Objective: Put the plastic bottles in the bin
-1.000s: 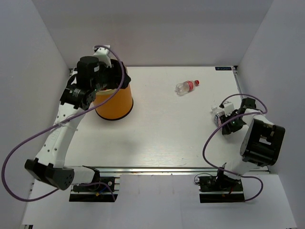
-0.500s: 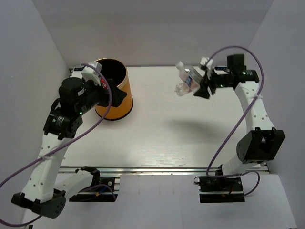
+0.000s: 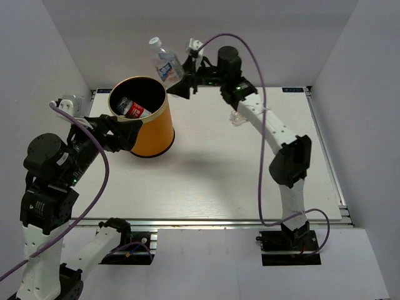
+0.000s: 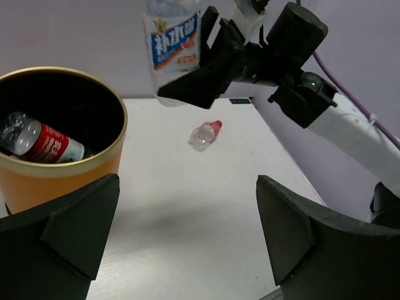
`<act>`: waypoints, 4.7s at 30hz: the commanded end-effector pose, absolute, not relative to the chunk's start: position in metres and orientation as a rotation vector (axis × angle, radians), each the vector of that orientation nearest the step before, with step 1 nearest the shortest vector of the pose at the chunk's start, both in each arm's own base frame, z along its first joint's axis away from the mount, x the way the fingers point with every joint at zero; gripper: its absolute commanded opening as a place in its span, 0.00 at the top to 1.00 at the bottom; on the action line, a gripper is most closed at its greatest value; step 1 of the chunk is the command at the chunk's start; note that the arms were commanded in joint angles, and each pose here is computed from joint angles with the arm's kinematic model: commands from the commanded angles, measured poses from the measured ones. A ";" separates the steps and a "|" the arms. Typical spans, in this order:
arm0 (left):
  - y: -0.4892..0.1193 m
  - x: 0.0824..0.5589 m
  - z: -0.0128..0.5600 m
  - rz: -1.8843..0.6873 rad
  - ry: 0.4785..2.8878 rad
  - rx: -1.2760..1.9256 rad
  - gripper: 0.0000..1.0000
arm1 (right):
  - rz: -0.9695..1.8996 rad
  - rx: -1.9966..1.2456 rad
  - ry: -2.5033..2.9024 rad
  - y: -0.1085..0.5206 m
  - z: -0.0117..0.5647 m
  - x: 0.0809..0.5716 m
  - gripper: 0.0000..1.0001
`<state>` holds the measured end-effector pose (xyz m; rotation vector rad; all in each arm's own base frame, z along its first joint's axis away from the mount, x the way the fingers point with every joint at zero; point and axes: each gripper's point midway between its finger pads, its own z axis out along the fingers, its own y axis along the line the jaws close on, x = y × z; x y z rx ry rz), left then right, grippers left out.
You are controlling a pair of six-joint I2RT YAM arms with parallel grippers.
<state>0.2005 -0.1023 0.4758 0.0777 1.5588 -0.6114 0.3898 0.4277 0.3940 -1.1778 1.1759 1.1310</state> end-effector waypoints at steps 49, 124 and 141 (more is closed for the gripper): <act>-0.142 0.222 0.327 -0.779 1.894 0.077 0.00 | 0.325 -1.290 1.551 0.154 0.254 0.515 0.10; -0.084 0.158 0.260 -0.605 2.032 -0.216 0.00 | 0.751 -1.327 0.631 0.432 0.473 0.380 1.00; -0.084 0.151 0.245 -0.619 2.062 -0.234 0.00 | 0.922 -1.100 0.663 0.559 0.413 0.375 0.64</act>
